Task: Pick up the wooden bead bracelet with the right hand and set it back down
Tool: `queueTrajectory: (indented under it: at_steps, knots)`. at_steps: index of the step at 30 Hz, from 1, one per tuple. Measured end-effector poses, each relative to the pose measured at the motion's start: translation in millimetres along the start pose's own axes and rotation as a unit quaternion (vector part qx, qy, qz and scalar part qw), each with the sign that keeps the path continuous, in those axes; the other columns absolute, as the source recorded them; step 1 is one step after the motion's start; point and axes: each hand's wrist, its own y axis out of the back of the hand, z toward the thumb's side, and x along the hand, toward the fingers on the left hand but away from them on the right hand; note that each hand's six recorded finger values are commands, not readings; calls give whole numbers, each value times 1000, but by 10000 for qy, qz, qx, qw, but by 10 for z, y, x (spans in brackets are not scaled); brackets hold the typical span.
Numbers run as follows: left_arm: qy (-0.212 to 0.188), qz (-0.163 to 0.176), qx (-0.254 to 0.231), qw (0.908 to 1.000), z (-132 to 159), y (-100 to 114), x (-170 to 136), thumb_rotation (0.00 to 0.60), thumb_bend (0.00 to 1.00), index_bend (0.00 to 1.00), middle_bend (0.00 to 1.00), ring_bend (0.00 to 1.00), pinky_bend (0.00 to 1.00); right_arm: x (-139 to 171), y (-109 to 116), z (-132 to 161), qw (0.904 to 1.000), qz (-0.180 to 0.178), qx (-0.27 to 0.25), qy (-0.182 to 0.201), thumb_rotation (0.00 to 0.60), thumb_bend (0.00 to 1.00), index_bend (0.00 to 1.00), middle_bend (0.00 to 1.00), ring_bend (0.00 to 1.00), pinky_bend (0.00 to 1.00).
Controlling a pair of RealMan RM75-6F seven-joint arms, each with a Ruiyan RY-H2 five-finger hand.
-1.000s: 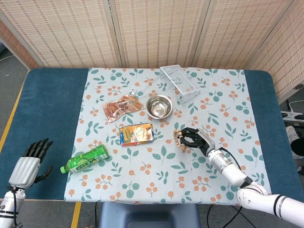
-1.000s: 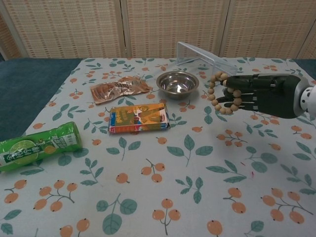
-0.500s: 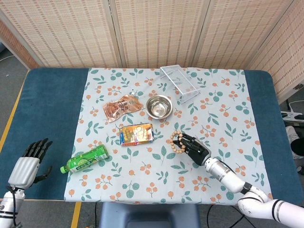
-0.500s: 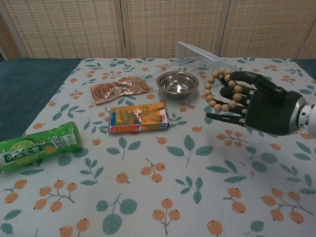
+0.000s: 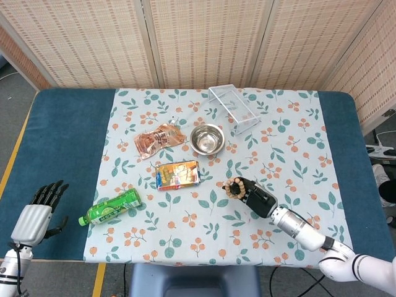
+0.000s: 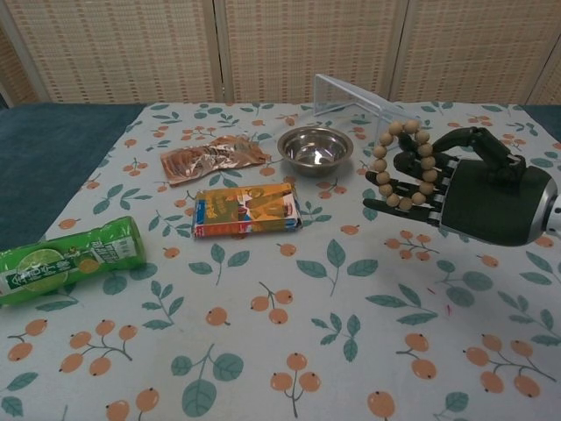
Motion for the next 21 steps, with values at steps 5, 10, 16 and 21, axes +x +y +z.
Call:
queueTrajectory:
  at_steps: [5,10,16,21]
  knots:
    - [-9,8,0,10000,2,6,-6,600,431,0,0,0,92,12,6,-6,9999,36,103,-55,351,699,396,524,216,14]
    - [-11,11,-7,10000,1,9,-6,600,431,0,0,0,92,17,9,-10,9999,40,120,-74,315,605,385,519,213,14]
    - [-12,8,-6,10000,0,7,-2,600,431,0,0,0,93,32,27,-27,9998,41,149,-141,261,412,376,517,213,17]
    - [-21,1,-5,10000,5,2,-2,600,431,0,0,0,92,29,41,-24,9996,46,206,-164,253,403,498,526,234,23]
